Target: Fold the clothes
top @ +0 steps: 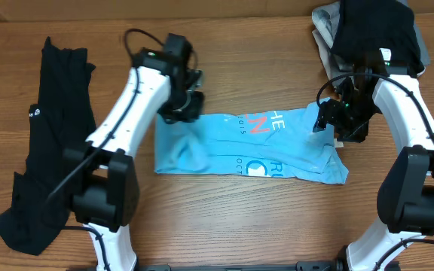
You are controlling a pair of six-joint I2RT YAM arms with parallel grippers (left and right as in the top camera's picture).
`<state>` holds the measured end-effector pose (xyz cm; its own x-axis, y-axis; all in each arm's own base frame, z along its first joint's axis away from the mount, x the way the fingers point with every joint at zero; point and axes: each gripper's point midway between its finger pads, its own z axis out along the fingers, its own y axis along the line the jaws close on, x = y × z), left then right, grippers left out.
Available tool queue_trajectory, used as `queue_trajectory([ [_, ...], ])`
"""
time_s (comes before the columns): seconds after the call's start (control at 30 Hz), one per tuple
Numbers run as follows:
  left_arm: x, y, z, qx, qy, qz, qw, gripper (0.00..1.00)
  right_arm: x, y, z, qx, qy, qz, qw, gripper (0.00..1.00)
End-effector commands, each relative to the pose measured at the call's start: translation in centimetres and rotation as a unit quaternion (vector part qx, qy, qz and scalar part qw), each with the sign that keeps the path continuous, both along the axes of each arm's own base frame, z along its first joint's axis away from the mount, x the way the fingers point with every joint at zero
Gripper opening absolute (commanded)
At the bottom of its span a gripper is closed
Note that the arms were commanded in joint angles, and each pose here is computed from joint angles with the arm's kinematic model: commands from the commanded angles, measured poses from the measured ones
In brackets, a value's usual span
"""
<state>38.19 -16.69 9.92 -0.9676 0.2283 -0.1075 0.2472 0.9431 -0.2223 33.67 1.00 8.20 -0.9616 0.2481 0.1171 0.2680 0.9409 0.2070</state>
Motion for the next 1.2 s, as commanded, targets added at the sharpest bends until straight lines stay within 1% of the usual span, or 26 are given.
queue_trajectory([
  [0.0, 0.3, -3.0, 2.4, -0.041, -0.024, 0.015, 0.999, 0.04, 0.4, -0.1, 1.3, 0.000, -0.024, -0.003, 1.000, 0.70],
  [0.13, 0.7, -5.2, 2.8, -0.060, -0.045, 0.005, 0.997, 0.04, 0.5, -0.1, 1.3, 0.000, -0.026, -0.003, 1.000, 0.71],
  [0.23, 0.7, -7.0, 3.3, -0.091, -0.052, -0.010, 0.994, 0.04, 0.6, -0.1, 1.3, 0.000, -0.027, -0.003, 1.000, 0.71],
  [0.4, 1.3, -8.2, 3.9, -0.114, -0.066, -0.007, 0.991, 0.04, 0.6, -0.1, 1.3, 0.000, -0.028, -0.003, 1.000, 0.70],
  [0.63, 1.6, -10.0, 4.3, -0.146, -0.076, -0.023, 0.986, 0.04, 0.5, -0.1, 1.2, 0.000, -0.025, -0.003, 1.000, 0.71],
  [1.13, -0.8, -14.1, 0.8, -0.137, -0.041, -0.071, 0.987, 0.04, 0.5, -0.1, 1.1, 0.000, -0.027, -0.003, 1.000, 0.71],
  [1.17, -1.0, -14.4, 0.5, -0.136, -0.039, -0.074, 0.987, 0.06, 0.6, -0.1, 1.1, 0.000, -0.028, -0.003, 1.000, 0.71],
])
